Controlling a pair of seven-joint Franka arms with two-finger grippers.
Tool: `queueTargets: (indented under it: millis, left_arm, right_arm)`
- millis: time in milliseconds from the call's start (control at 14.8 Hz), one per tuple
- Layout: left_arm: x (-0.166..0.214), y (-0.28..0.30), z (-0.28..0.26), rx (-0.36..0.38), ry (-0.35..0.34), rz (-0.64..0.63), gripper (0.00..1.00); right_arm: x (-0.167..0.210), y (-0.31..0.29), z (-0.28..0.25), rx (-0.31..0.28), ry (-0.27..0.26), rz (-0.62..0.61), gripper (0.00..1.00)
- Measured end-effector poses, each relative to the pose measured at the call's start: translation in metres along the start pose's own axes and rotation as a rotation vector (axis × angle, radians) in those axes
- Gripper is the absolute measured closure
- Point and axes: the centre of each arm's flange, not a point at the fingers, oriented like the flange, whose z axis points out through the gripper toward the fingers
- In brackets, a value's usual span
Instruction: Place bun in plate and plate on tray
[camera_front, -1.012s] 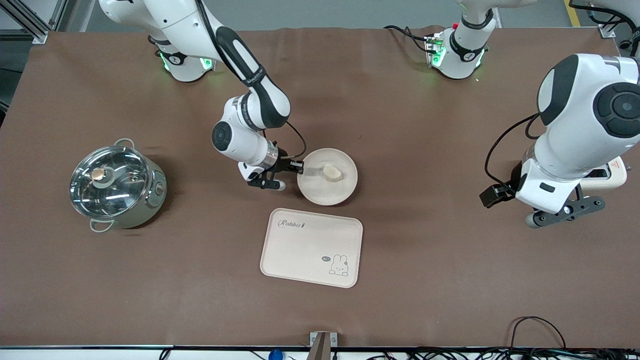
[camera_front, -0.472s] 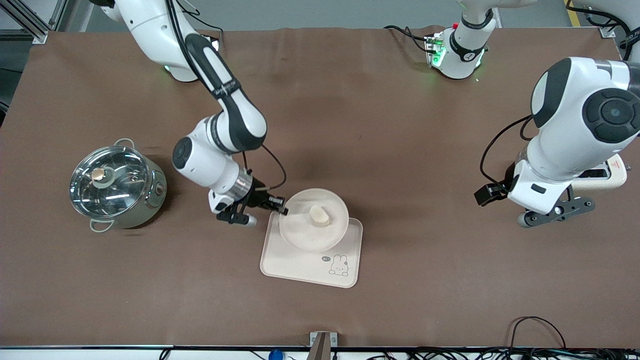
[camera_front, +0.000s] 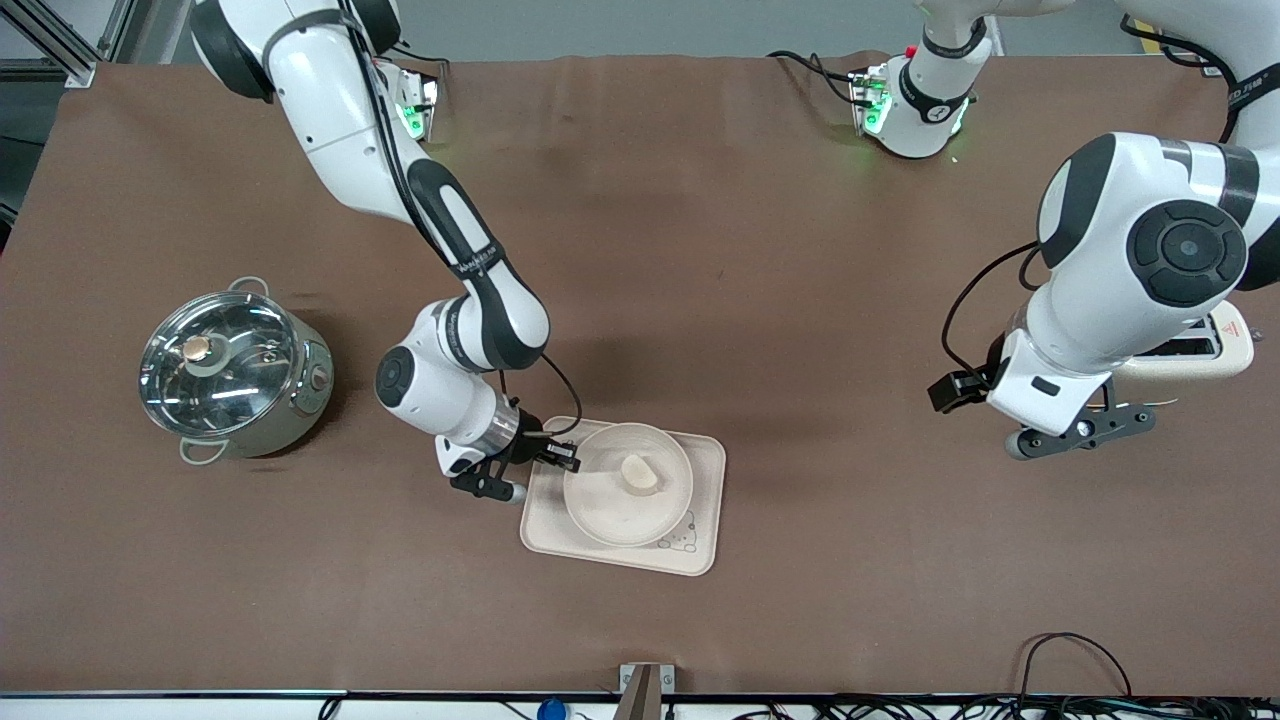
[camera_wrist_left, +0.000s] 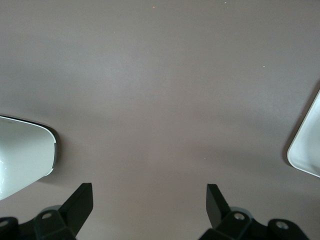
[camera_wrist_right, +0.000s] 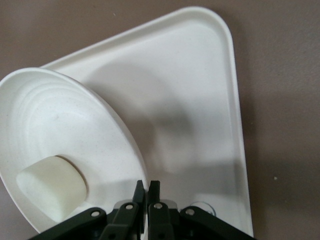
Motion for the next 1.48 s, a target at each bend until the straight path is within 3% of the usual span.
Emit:
queueTargets:
  millis: [67,135,337,472,675,945,1080,1282,1485]
  left_arm:
    - [0.001,-0.001,0.0,0.0,0.0,-0.002,0.0]
    - [0.001,-0.002,0.0,0.0,0.0,-0.004,0.0]
    - [0.002,-0.005,0.001,0.0,-0.001,-0.007,0.0]
    - [0.003,-0.006,0.0,0.0,0.0,-0.01,0.0]
    - [0.003,-0.007,-0.006,-0.004,0.01,-0.012,0.0]
    - [-0.001,-0.003,-0.012,-0.004,0.015,-0.004,0.0]
    - [-0.009,0.017,-0.002,0.0,-0.004,0.029,0.0]
    - [-0.031,0.077,0.025,0.0,-0.024,0.05,0.0]
    - [-0.031,0.085,0.025,-0.009,-0.013,0.044,0.0]
  right_arm:
    - [0.0,0.0,0.004,-0.001,-0.014,0.001,0.94]
    - [0.002,-0.002,0.003,0.001,-0.019,0.002,0.86]
    - [0.017,-0.002,-0.013,0.001,-0.035,0.005,0.56]
    - [0.039,0.008,-0.042,-0.062,-0.047,-0.041,0.34]
    - [0.073,0.009,-0.118,-0.162,-0.019,-0.13,0.04]
    - [0.102,0.042,-0.228,-0.257,-0.054,-0.183,0.0]
    - [0.113,0.068,-0.286,-0.328,-0.047,-0.181,0.0]
    - [0.108,0.088,-0.363,-0.397,-0.073,-0.175,0.0]
    - [0.088,0.097,-0.44,-0.453,-0.075,-0.191,0.0]
